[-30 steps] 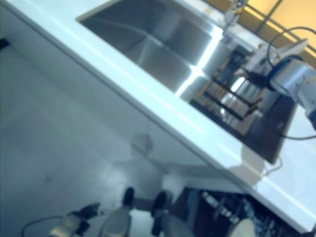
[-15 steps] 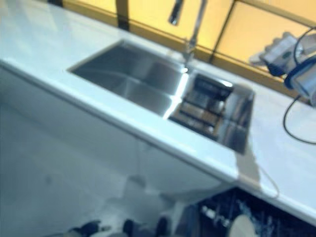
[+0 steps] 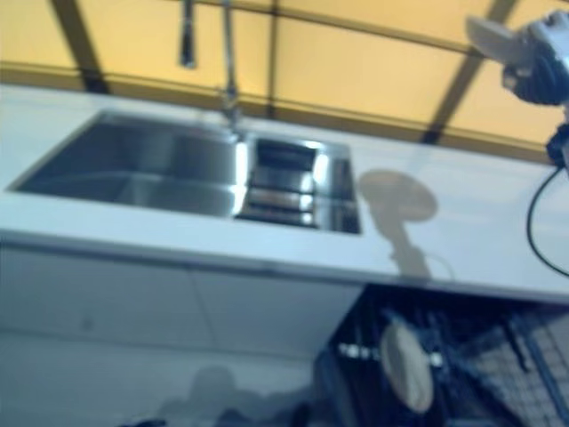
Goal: Take plates into dishwasher
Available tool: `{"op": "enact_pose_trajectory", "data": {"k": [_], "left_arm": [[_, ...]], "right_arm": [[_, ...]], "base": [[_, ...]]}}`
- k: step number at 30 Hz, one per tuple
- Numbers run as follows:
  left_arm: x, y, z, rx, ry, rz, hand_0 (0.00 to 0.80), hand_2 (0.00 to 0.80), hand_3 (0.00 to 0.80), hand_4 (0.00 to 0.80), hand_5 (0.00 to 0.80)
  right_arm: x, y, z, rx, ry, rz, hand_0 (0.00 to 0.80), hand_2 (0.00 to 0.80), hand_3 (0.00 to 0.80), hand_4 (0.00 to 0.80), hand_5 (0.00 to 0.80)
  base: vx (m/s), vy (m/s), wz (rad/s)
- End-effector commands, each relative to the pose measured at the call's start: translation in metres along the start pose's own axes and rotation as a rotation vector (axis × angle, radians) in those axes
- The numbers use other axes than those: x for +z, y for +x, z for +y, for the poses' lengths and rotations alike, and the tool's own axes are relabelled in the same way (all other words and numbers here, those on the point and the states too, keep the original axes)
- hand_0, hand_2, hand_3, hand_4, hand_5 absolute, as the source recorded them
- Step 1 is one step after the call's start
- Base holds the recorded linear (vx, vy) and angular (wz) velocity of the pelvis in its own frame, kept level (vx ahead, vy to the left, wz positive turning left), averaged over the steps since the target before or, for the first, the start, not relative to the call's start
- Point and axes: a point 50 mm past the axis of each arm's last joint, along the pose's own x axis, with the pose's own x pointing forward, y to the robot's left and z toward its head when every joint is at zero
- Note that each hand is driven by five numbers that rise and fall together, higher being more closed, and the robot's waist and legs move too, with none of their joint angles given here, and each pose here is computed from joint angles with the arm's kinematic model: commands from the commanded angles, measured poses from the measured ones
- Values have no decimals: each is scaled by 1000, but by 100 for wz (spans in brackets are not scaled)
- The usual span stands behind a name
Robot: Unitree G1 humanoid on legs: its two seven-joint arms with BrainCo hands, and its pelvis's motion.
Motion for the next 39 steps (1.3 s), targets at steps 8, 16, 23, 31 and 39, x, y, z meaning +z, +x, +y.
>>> {"op": "enact_pose_trajectory", "data": {"k": [8, 16, 23, 31, 39], "left_arm": [[24, 2, 13, 35, -49, -54, 0, 0, 0, 0, 0], [44, 4, 14, 53, -108, -118, 0, 0, 0, 0, 0], [63, 6, -25, -12, -147, -193, 0, 0, 0, 0, 0], [58, 7, -28, -11, -199, -157, 0, 0, 0, 0, 0], [65, 7, -32, -22, -200, -194, 0, 0, 0, 0, 0]], "right_arm": [[-10, -10, -6, -26, 176, 56, 800, 800, 800, 800, 800], [-6, -8, 9, 19, 450, 107, 800, 800, 800, 800, 800], [18, -8, 33, 74, 578, 97, 800, 800, 800, 800, 800], [55, -3, 57, 124, 704, 49, 800, 800, 800, 800, 800], [68, -19, 80, 215, 769, 45, 800, 800, 800, 800, 800]], "base": [[-142, -193, -71], [-345, -615, -124], [-218, -355, -6], [-50, -106, -48], [-7, 68, -13]]}}
